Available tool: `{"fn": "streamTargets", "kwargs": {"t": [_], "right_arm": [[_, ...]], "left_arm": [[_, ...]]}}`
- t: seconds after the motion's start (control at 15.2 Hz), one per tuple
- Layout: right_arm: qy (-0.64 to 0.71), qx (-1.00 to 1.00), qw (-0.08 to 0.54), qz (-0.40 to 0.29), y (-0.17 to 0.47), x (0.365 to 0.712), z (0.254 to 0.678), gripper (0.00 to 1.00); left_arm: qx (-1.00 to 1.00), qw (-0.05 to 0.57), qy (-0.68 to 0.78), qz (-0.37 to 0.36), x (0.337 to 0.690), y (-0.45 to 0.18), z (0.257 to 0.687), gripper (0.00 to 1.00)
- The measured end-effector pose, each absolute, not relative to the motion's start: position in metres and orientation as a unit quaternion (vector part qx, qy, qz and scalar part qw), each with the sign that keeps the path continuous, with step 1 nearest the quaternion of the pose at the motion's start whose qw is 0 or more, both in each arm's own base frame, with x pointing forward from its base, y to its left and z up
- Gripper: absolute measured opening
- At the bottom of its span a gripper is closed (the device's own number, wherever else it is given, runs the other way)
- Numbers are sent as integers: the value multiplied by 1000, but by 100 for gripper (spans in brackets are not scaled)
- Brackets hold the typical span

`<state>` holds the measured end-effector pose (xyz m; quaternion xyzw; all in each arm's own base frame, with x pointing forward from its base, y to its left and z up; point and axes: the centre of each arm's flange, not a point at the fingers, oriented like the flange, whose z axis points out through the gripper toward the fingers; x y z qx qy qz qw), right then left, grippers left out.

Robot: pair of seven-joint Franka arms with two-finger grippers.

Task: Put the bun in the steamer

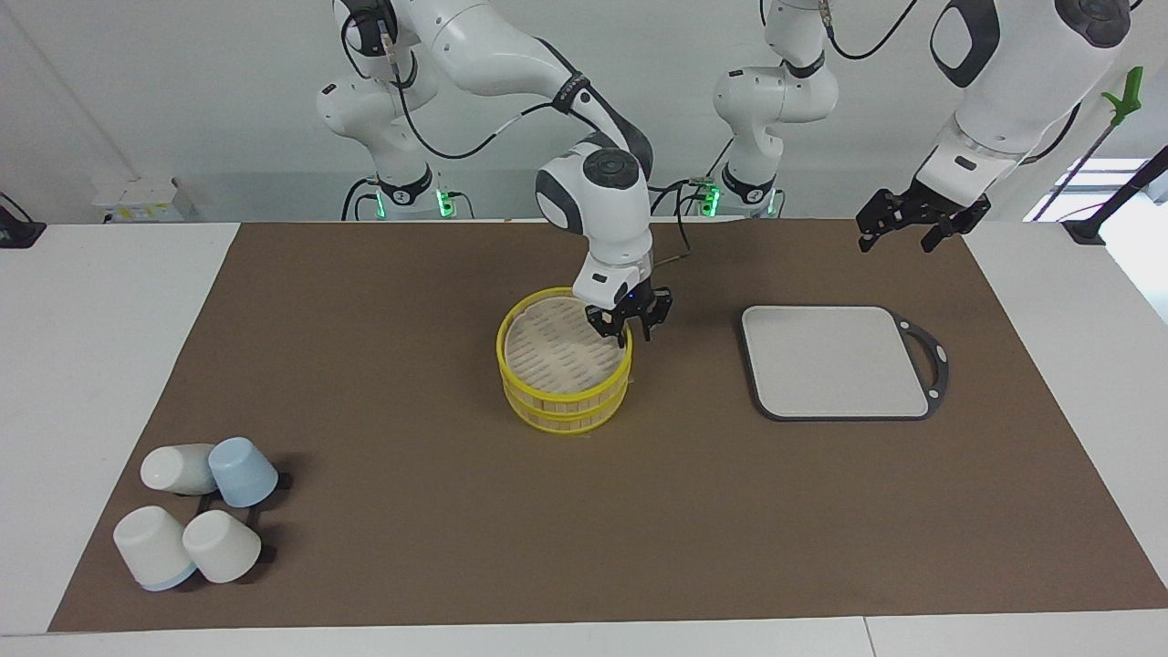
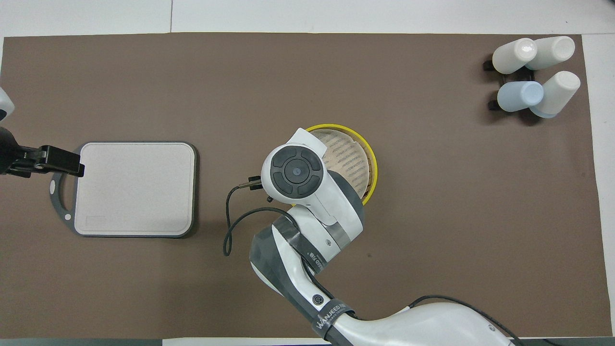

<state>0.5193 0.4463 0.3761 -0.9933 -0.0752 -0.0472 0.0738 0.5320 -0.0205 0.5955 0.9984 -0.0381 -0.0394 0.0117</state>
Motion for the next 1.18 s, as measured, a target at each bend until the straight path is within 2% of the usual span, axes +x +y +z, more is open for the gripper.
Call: {"fn": "streamTargets", "kwargs": {"t": [0.26, 0.53, 0.79, 1.18], "right_arm": [[-77, -993, 73, -52, 446, 521, 381, 98], [-64, -996, 50, -47, 414, 542, 416, 100], [-37, -999, 14, 8, 279, 577, 484, 100], [-16, -999, 9, 51, 126, 568, 561, 100]], "left_arm": [[998, 12, -39, -38, 532, -21, 596, 100], [998, 12, -39, -38, 532, -21, 596, 100], [998, 12, -41, -38, 532, -24, 597, 100], [998, 12, -42, -38, 532, -25, 597, 100]]}}
